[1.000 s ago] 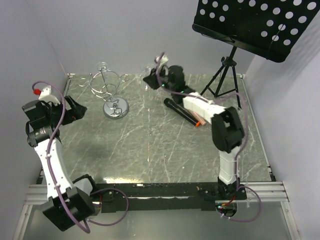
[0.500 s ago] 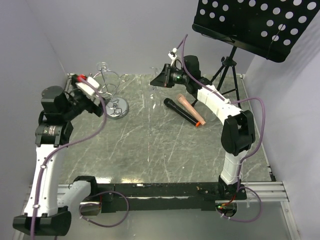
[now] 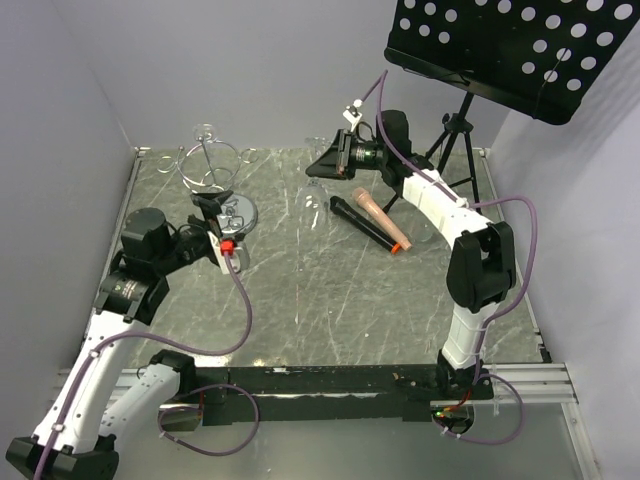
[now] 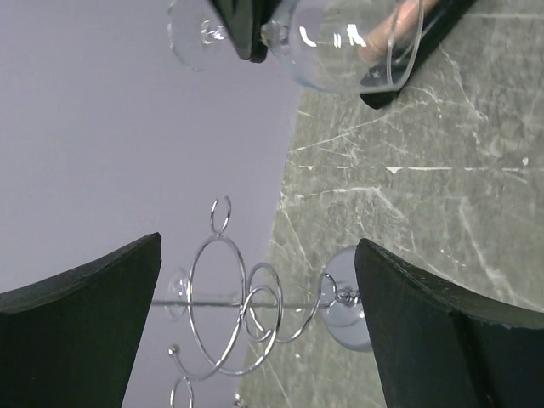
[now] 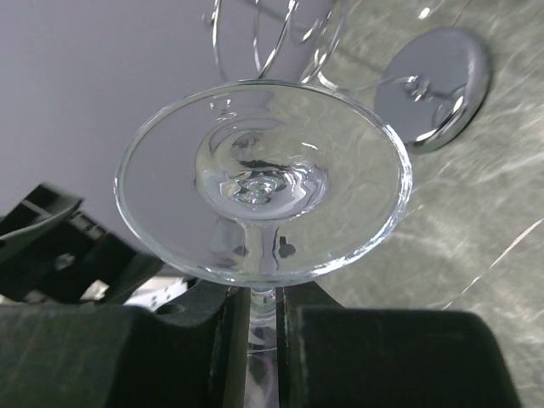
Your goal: Take the wine glass off the wine glass rack
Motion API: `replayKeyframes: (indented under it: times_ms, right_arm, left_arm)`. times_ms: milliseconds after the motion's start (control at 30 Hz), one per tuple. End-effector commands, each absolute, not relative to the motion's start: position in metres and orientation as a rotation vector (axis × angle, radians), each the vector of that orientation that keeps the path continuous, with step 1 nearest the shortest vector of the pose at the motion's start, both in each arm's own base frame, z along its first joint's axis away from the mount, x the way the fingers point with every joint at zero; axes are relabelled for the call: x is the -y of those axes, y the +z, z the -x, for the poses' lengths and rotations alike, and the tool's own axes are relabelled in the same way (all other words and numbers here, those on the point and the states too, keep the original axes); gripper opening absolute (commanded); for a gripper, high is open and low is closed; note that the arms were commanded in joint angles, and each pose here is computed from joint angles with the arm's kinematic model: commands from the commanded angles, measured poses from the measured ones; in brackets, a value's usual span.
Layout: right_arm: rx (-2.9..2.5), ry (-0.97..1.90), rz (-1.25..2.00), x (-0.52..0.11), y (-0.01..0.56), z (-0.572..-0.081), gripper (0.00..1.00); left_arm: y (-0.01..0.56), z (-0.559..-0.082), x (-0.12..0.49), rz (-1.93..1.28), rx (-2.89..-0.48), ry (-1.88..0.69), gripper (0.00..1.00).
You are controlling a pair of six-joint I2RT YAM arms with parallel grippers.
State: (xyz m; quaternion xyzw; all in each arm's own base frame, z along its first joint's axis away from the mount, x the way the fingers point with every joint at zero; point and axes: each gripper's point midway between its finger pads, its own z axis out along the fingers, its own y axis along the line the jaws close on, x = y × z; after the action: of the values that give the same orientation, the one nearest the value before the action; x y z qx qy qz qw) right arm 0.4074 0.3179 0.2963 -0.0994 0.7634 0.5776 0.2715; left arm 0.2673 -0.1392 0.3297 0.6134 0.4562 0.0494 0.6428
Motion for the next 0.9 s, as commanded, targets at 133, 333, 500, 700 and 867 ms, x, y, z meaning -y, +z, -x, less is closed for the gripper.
replayKeyframes:
  times_ms: [133,333,500,700,867]
  right_arm:
    - [-2.041,1.579,0.389,-0.302,0.337,-0.369,0.0]
    - [-2.173,1.563,0.408,-0.293,0.319,-0.345,0.0]
    - [-2.275,1.839,0.225,-0.3,0.299,-0.343,0.0]
    - [-2.265,1.82,0.084,-0.283,0.314,-0.374,0.0]
    - [-2.351,1.871,-0.024,-0.288,0.299,-0.358,0.0]
  left_arm:
    - [0.335,-0.255,0.167,-1.501,-0.742,0.155,1.0]
    - [0.333,-0.242,0.181,-1.493,-0.649,0.106,1.0]
    - [0.315,-0.233,0.201,-1.579,-0.522,0.139,1.0]
    - [0.323,-0.246,0.254,-1.583,-0.528,0.11,1.0]
    - [0.319,-0.246,0.268,-1.626,-0.445,0.102,1.0]
